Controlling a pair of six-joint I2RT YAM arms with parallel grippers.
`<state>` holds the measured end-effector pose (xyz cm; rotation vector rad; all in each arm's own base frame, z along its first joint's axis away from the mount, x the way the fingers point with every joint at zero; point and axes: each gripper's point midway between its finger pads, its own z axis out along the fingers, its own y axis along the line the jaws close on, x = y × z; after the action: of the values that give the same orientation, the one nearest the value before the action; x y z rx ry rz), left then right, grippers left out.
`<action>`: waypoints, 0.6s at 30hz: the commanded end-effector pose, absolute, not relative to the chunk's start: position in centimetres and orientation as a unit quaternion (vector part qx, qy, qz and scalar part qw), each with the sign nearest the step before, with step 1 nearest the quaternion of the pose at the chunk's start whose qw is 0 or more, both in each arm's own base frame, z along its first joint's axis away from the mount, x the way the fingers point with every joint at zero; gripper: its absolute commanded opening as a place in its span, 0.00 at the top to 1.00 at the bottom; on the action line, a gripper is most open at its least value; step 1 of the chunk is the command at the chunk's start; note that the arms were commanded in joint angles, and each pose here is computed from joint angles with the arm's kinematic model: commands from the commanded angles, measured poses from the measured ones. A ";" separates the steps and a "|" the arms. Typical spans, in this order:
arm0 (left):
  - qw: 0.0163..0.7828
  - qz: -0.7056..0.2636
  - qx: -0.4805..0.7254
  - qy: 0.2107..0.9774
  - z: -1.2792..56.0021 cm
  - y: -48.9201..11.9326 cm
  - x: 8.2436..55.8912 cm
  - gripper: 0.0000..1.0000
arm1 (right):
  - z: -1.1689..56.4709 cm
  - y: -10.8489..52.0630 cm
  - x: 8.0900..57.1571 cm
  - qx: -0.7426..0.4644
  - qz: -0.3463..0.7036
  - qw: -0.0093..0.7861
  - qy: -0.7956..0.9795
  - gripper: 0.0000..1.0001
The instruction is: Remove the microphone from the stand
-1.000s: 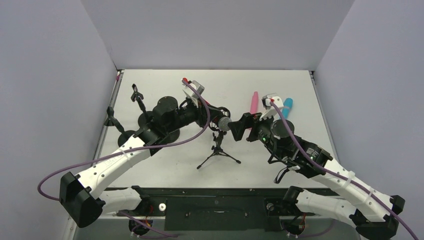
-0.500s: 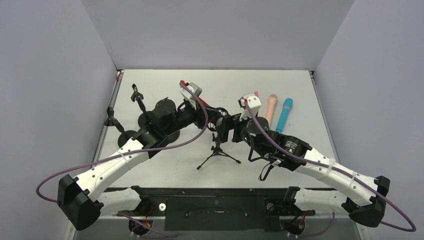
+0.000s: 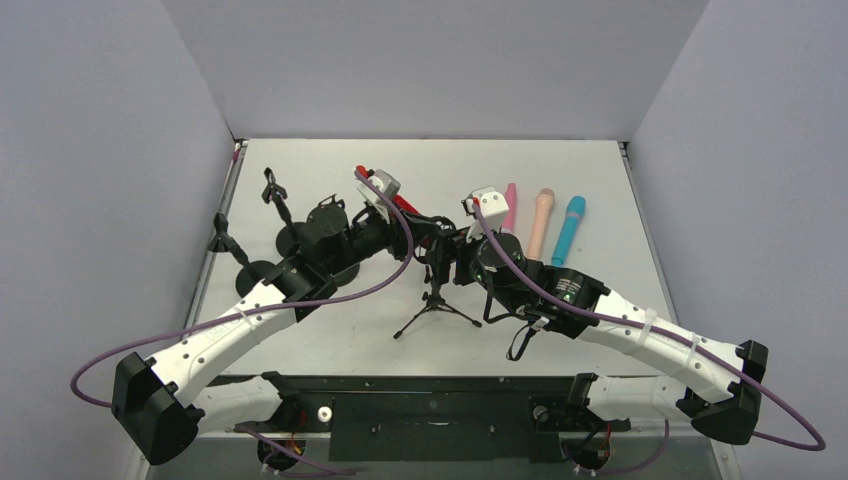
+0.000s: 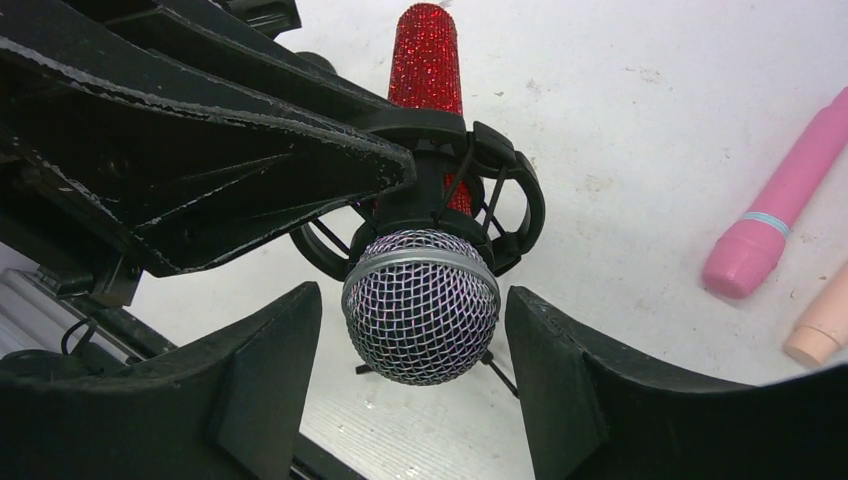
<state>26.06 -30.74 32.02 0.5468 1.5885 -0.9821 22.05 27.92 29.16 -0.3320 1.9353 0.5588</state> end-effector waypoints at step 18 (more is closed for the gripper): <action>0.573 -0.420 0.247 0.659 32.1 -30.4 25.1 1.00 | 31.0 28.9 22.7 -0.127 0.242 0.538 0.798 0.58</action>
<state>25.92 -30.19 31.73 0.5421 1.5797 -0.9651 22.45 28.58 28.39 -0.3411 1.9544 0.5384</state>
